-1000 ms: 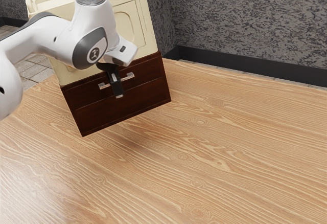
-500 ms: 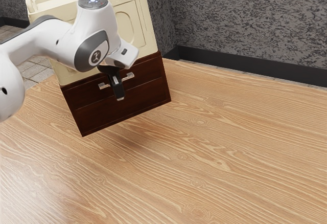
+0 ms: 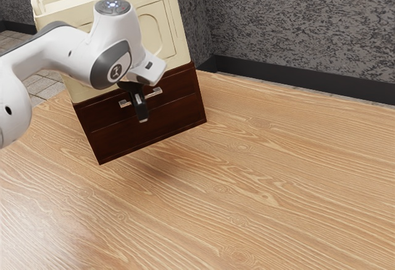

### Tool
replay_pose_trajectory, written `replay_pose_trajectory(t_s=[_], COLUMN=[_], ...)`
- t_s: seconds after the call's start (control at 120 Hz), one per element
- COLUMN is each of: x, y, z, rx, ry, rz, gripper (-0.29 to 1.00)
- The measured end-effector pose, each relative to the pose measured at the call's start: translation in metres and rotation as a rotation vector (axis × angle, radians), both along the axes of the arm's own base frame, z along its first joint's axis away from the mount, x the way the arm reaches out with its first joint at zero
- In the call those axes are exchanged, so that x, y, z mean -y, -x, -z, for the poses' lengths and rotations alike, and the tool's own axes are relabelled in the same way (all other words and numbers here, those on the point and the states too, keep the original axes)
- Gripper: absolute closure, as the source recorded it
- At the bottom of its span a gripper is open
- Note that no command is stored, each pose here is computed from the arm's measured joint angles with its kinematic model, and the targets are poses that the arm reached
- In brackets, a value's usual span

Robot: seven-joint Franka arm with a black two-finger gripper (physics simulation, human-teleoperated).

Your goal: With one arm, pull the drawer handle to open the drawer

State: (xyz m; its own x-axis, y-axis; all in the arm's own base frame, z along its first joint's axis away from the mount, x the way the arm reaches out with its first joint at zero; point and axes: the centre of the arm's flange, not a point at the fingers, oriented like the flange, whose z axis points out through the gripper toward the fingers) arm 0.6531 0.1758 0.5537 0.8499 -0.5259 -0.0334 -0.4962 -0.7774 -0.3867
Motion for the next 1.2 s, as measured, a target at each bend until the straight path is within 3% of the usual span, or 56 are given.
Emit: replay_pose_trajectory(t_s=[0.65, 1.2], x=[-0.004, 0.000], y=[-0.001, 0.000], z=[0.008, 0.013], rx=[0.003, -0.002], ry=[-0.002, 0.036], rz=[0.035, 0.044], gripper=[0.06, 0.03])
